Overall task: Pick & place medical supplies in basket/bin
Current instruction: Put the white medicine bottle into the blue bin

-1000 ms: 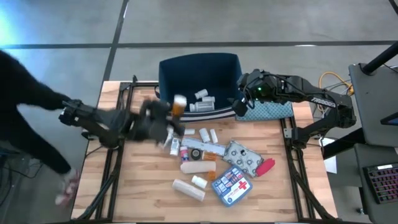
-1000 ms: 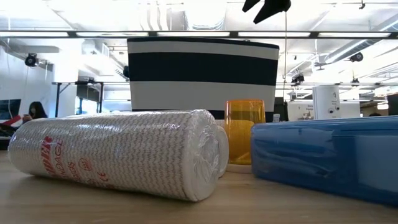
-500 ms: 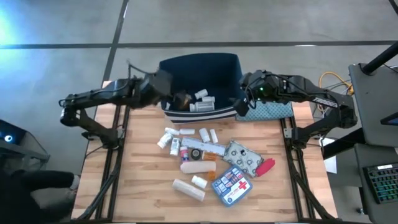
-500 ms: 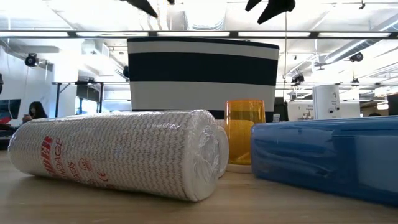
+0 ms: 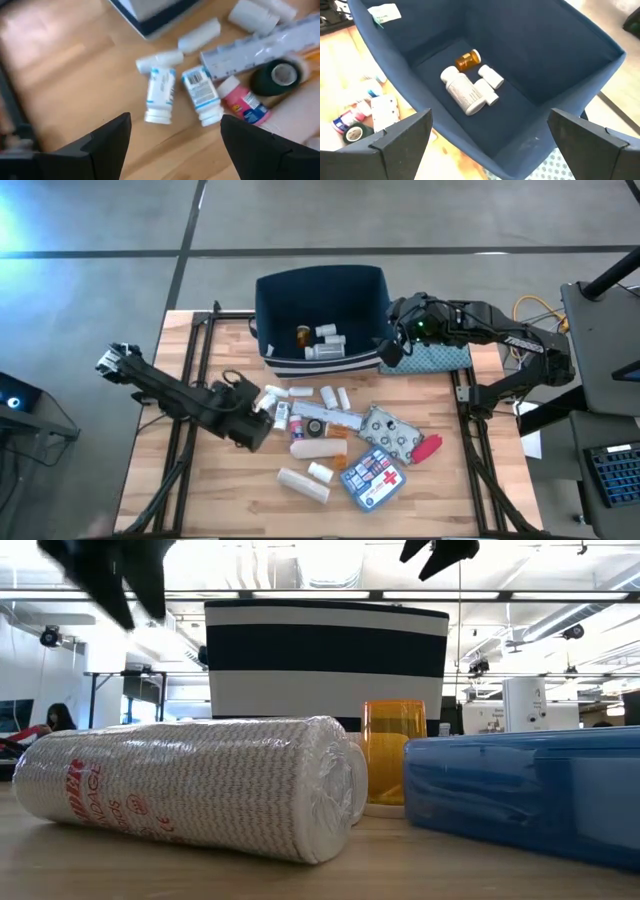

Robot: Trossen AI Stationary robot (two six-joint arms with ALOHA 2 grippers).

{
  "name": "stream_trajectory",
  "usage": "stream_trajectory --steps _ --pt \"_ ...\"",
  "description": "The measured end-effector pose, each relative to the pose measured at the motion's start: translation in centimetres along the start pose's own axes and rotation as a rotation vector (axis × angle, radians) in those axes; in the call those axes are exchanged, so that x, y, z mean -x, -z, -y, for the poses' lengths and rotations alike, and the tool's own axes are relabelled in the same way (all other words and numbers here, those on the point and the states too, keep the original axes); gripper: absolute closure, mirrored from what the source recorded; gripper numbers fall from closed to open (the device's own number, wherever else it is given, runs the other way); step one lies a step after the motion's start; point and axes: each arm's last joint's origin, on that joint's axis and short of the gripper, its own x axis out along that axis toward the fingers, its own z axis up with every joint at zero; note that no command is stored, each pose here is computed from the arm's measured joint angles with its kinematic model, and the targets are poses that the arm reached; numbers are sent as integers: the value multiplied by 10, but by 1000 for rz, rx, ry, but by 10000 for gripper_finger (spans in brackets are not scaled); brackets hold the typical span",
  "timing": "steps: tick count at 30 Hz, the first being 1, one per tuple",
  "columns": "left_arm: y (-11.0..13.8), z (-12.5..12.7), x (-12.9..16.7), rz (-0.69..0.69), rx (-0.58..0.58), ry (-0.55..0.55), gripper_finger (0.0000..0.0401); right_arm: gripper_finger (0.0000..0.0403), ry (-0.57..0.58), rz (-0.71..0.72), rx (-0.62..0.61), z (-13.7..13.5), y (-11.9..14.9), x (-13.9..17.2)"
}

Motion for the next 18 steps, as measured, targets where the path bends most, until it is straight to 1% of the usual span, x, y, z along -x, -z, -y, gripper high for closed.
stream_trajectory --steps 3,6,8,11,15,18 --pt "10 0 -34 -47 49 4 116 19 1 1 -1 0 0 0" --pt "9 -7 -65 -115 120 -21 116 19 1 2 -1 0 0 0" --pt "7 -13 -80 -151 130 -32 116 19 1 2 -1 0 0 0" --pt "3 -17 -94 -165 106 -25 116 19 1 1 -4 0 0 0" --pt "-1 -19 -104 -153 37 -1 116 19 0 0 -16 0 0 0" --pt "-2 -24 -112 -156 -11 -3 116 19 0 0 -31 0 0 0"
